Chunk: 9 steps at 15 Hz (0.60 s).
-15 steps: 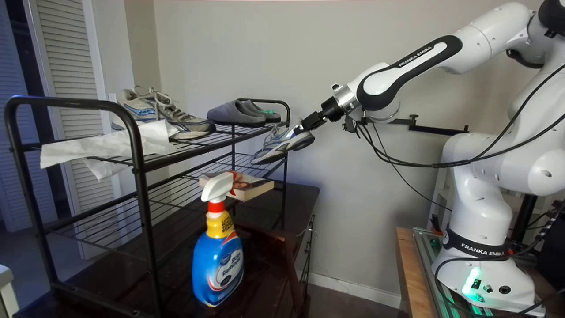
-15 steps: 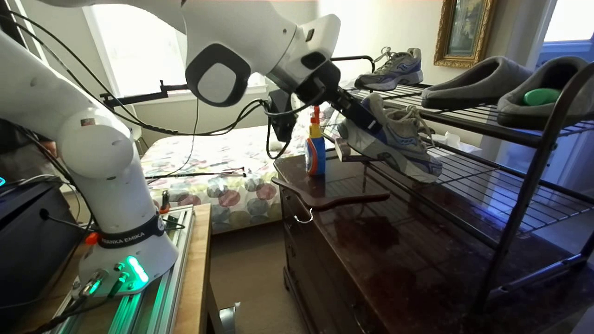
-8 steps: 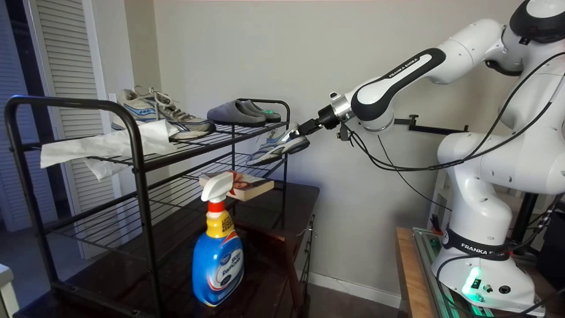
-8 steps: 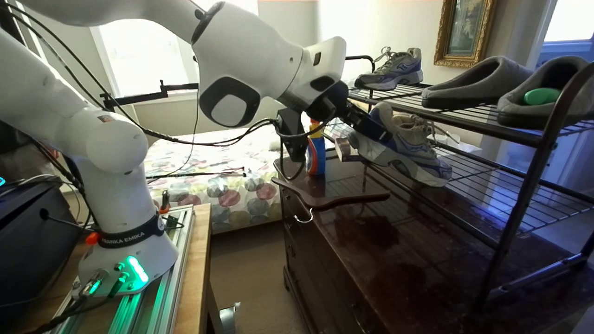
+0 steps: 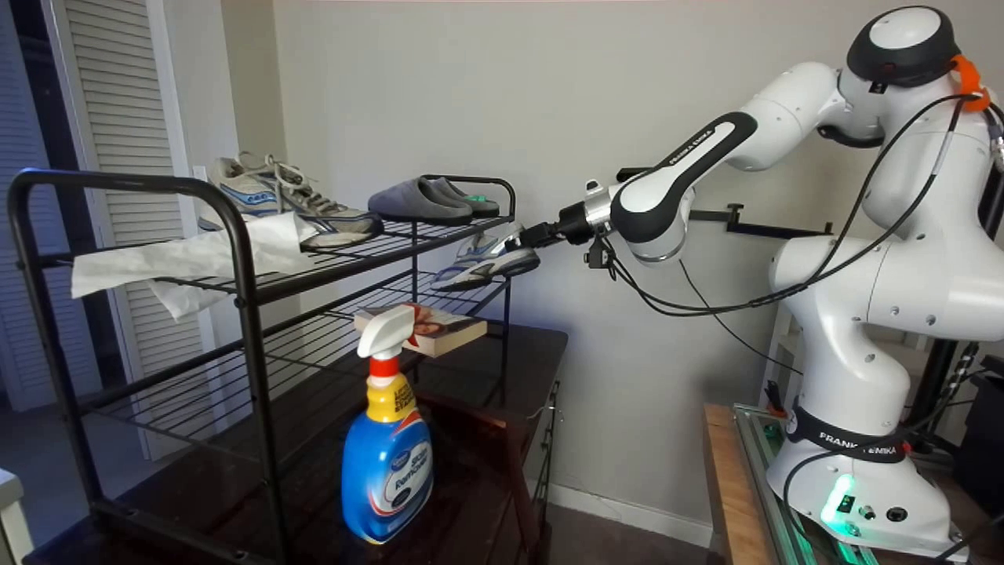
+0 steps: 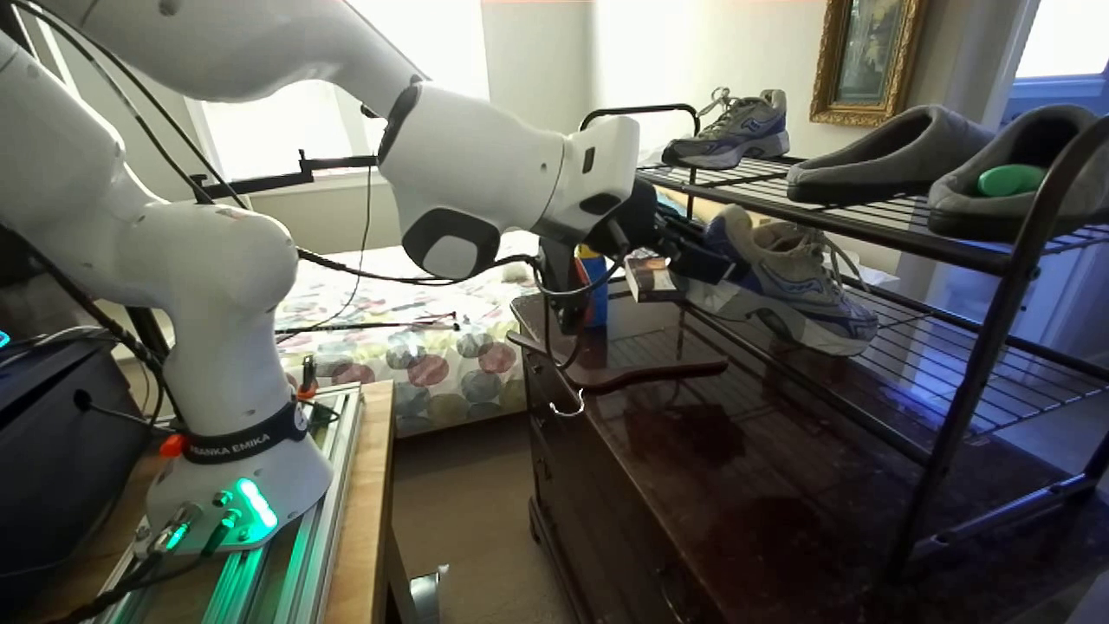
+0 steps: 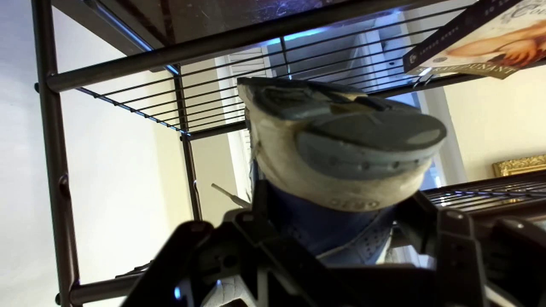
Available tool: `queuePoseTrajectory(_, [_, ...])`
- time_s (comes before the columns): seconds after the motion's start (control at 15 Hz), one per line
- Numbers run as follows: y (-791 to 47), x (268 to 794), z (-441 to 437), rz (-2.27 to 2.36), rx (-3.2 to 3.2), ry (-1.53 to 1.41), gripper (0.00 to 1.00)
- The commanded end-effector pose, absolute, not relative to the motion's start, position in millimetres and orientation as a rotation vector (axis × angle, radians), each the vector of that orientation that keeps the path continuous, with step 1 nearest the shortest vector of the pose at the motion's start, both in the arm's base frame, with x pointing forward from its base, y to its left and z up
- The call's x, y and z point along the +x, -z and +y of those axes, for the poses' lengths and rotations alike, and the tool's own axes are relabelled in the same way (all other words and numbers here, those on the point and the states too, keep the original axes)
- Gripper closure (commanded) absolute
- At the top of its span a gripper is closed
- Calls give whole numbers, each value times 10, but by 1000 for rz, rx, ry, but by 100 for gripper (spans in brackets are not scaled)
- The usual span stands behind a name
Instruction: Move the second left shoe to the second shelf
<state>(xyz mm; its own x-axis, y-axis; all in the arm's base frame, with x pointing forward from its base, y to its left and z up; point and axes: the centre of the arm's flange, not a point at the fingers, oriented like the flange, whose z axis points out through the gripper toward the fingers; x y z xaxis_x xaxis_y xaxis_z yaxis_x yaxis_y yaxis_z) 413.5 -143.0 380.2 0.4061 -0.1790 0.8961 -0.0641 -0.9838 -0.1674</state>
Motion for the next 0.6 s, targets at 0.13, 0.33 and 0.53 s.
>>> queuePoseTrajectory(0.13, [-3478, 3931, -1110, 240, -2445, 1828, 52])
queuePoseTrajectory(0.33, [-3414, 3968, -981, 267, -2398, 1926, 52])
queuePoseTrajectory(0.53, [-3318, 4011, -861, 273, -2387, 1983, 52])
